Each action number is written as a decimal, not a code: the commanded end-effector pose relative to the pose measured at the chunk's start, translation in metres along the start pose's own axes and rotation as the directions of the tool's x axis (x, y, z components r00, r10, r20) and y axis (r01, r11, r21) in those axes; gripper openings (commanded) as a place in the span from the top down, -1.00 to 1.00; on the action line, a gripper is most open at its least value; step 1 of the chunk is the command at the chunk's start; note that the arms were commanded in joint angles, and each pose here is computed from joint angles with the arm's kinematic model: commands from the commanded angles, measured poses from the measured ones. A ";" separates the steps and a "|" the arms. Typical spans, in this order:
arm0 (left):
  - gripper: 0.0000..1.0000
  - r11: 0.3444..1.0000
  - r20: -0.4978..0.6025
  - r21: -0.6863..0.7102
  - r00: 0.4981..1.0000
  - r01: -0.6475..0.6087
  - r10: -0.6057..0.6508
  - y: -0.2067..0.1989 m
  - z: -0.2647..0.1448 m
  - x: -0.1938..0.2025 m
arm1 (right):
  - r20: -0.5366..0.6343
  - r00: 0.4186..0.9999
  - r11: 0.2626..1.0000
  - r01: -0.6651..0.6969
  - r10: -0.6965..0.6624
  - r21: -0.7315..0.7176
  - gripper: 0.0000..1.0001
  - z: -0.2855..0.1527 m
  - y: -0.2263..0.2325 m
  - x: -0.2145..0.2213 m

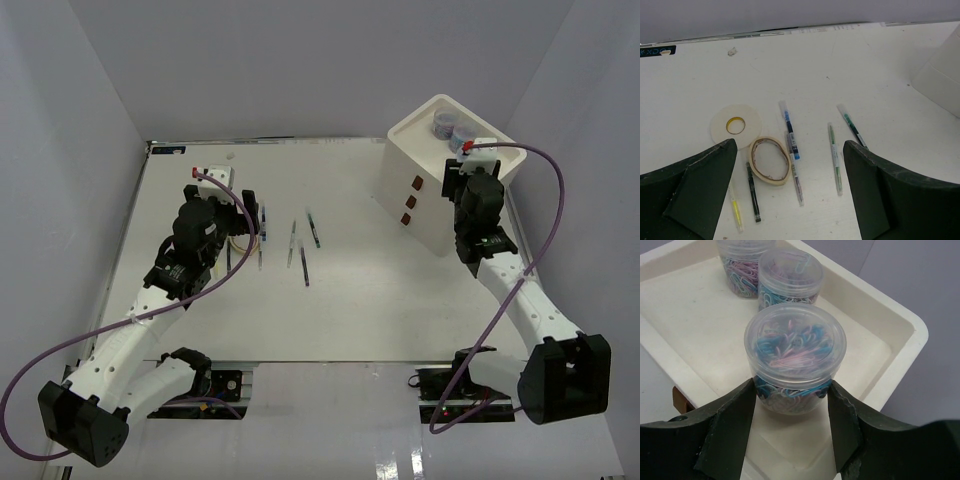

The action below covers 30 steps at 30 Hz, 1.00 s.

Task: Sort the stationery into containers
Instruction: Place the stationery in the storage box.

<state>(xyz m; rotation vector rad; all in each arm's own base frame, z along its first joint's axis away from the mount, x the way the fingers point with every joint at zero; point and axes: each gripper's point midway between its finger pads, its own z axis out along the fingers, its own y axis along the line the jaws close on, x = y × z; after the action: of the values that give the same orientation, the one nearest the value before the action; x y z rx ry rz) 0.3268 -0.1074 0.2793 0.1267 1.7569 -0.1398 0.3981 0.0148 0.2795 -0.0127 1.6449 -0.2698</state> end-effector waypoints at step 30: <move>-0.96 0.999 0.003 0.027 1.000 0.024 -0.024 -0.002 -0.001 -0.002 | -0.065 0.979 0.956 0.171 -0.191 -0.237 -0.86 -0.053 0.096 -0.027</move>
<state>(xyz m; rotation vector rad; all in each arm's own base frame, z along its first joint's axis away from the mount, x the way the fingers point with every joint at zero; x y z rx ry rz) 0.3271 -0.1080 0.2787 0.1263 1.7603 -0.1596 0.3652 0.1110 0.3179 -0.2557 1.7049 -0.0699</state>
